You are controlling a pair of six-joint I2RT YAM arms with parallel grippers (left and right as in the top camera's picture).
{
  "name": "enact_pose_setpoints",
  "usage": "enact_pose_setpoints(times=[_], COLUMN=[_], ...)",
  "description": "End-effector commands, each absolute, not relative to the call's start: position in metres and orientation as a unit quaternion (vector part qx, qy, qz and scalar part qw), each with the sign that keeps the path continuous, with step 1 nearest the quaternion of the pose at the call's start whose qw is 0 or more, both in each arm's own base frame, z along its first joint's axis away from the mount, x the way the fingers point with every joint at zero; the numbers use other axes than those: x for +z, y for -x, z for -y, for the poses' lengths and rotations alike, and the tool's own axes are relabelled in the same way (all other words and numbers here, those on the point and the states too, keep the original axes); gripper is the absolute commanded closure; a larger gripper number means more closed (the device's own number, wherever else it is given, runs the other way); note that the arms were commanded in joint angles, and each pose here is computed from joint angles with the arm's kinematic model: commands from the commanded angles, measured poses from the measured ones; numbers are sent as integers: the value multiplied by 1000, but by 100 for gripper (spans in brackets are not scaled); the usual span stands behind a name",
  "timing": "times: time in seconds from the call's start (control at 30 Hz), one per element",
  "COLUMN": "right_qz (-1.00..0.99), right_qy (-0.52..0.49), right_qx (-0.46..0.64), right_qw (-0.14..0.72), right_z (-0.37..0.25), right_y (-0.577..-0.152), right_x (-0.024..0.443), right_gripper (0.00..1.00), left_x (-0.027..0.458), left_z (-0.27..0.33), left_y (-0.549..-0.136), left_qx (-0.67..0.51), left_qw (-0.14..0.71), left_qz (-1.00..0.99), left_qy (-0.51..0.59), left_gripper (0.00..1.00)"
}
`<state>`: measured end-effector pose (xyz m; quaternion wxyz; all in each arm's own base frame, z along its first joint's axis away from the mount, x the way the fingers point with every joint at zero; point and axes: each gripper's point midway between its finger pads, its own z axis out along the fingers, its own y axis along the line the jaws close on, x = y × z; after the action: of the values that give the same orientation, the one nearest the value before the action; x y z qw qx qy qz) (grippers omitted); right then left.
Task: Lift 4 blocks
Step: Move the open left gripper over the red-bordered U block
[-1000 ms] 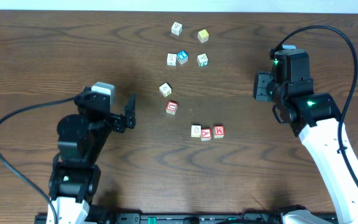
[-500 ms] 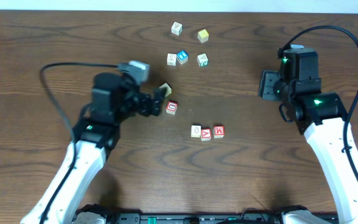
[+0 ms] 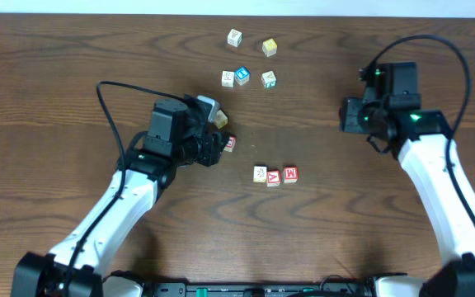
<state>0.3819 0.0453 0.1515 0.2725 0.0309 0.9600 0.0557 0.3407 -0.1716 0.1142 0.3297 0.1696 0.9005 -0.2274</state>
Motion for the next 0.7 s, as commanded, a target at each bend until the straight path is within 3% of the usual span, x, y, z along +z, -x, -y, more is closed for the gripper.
enact_pose_setpoints(times=[0.0, 0.23, 0.67], right_qz=[-964, -962, -961], right_qy=[-26, -26, -19], right_qx=[67, 65, 61], right_qw=[255, 263, 271], right_z=[-52, -52, -51], right_y=[-381, -386, -389], right_x=[140, 141, 143], right_gripper=[48, 44, 43], left_x=[104, 72, 62], left_z=[169, 176, 182], left_y=[-348, -352, -365], left_qx=[-210, -209, -150], left_qw=[323, 295, 323], left_qz=[-907, -916, -916], left_qy=[-171, -174, -182], left_gripper=[54, 34, 33])
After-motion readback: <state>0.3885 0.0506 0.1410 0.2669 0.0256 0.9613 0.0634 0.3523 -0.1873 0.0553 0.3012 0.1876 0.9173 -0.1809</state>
